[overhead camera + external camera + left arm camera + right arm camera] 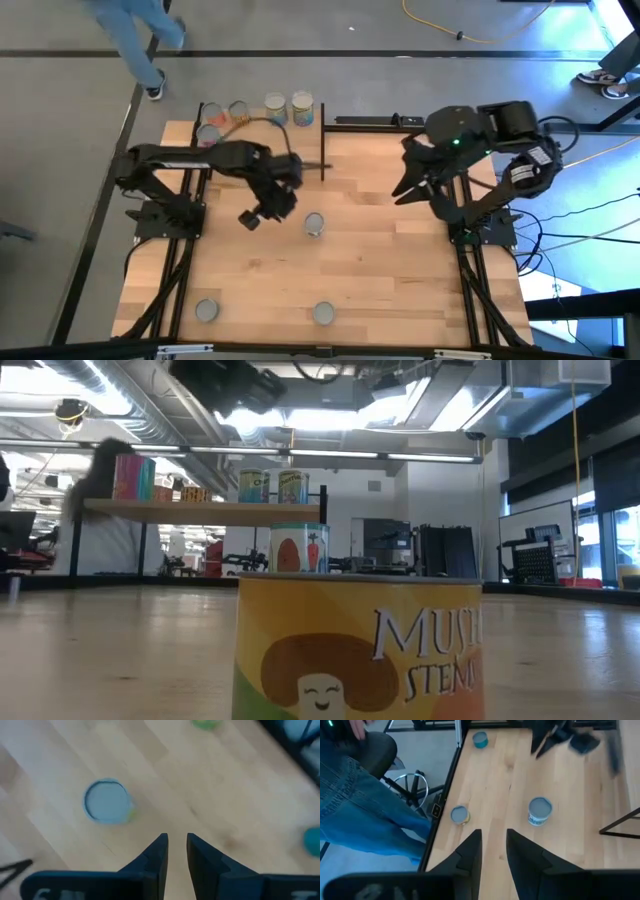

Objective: Pick and place cans onto a shelf
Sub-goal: Put the canned mixed vegetables on the shelf

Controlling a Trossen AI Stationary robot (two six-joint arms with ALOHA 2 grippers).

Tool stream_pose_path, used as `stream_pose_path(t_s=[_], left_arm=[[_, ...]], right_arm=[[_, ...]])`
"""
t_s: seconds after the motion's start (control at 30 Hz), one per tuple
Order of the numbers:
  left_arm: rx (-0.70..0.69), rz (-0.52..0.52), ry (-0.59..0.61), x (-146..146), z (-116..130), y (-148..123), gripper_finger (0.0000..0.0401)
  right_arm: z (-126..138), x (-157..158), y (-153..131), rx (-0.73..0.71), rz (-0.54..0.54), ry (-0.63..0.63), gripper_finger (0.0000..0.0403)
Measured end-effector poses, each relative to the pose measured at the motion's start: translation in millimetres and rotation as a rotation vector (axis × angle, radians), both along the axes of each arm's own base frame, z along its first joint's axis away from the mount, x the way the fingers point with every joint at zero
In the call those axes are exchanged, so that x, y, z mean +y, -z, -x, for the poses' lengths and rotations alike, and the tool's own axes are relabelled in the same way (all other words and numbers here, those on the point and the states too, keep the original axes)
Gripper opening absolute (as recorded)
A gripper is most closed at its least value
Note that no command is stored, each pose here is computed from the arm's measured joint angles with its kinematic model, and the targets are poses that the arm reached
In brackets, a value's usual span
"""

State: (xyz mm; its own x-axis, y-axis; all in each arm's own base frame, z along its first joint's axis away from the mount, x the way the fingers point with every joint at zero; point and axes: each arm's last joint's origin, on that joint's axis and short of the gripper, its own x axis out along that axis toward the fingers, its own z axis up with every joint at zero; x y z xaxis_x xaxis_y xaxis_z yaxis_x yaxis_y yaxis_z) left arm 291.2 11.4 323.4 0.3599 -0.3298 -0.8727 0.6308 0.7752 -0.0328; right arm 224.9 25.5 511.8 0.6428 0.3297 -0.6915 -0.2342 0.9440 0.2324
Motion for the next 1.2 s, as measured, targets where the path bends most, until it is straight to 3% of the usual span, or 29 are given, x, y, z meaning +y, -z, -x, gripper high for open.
stream_pose_path(t_s=[0.2,0.47,0.9,1.2], left_arm=[[-0.059,-0.074,0.067,-15,-41,30,0.0062],[0.005,-0.164,0.106,-24,-65,67,0.006],[-0.038,-0.207,0.141,-29,-80,81,0.0058],[0.039,-0.231,0.123,-29,-88,106,0.0057]], right_arm=[[16,-1,-7,-0.038,-0.002,0.0,0.009],[26,-2,-12,-0.062,-0.004,0.0,0.009],[26,-2,-12,-0.06,-0.006,0.002,0.009],[26,-2,-12,-0.06,-0.006,0.002,0.009]])
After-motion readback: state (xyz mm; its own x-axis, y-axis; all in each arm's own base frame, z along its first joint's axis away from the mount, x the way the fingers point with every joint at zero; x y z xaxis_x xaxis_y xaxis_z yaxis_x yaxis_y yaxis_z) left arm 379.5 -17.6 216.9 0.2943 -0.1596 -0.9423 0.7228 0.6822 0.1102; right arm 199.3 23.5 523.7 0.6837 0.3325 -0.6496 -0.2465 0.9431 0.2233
